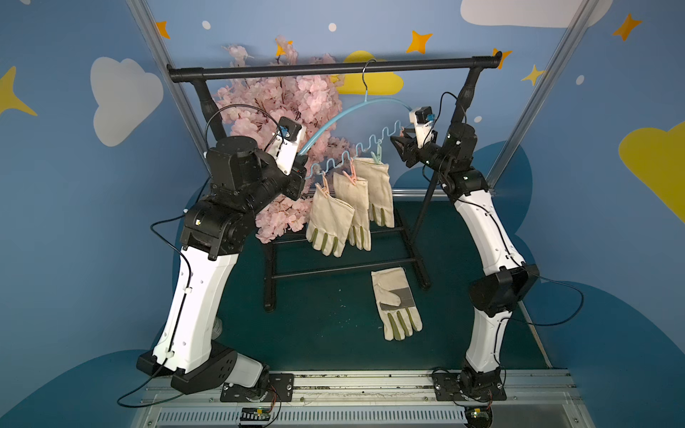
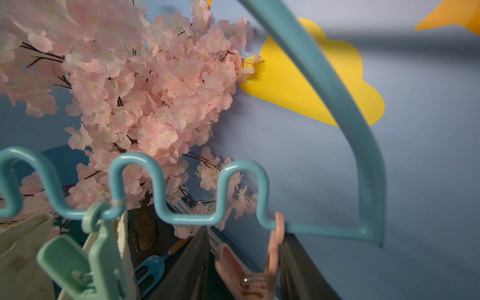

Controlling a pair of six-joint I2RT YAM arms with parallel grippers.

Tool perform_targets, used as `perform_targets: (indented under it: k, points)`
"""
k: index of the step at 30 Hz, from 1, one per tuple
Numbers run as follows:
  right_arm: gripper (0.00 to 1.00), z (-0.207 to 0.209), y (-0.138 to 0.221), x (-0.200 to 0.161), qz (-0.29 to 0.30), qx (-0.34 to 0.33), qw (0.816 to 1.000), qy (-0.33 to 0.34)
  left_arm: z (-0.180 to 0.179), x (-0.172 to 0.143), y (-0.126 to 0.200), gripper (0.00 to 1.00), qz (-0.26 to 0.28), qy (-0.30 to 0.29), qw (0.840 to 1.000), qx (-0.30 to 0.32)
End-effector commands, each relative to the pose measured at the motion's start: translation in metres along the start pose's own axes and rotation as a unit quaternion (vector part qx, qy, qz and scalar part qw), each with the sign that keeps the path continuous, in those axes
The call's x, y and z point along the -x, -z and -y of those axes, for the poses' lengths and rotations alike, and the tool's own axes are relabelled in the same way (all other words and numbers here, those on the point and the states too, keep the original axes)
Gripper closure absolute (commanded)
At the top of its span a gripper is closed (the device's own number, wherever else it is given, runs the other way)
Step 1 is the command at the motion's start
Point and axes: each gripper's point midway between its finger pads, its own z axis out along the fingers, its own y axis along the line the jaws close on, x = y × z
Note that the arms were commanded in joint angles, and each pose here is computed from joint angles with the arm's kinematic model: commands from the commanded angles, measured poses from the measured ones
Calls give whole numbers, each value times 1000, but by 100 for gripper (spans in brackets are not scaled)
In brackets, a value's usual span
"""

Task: Clip the gloves onto a hanger to dry
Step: Open the clamp at the hanger.

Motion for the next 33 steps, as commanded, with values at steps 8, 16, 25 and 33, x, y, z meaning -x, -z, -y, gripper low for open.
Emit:
perform_targets:
  k: [8,16,25,33]
  points:
    - [58,3,-2,7,9,-18,1000,19,9,9,5,97,15,-6,1000,-26]
    - [57,4,-6,0,1,-23,1000,20,10,10,4,97,16,-5,999,-28]
    - [58,5,-9,-7,-7,-28,999,24,9,10,4,97,16,-6,999,-28]
    - [69,2,-8,-1,1,-24,999,25,9,9,3,97,14,-7,1000,-27]
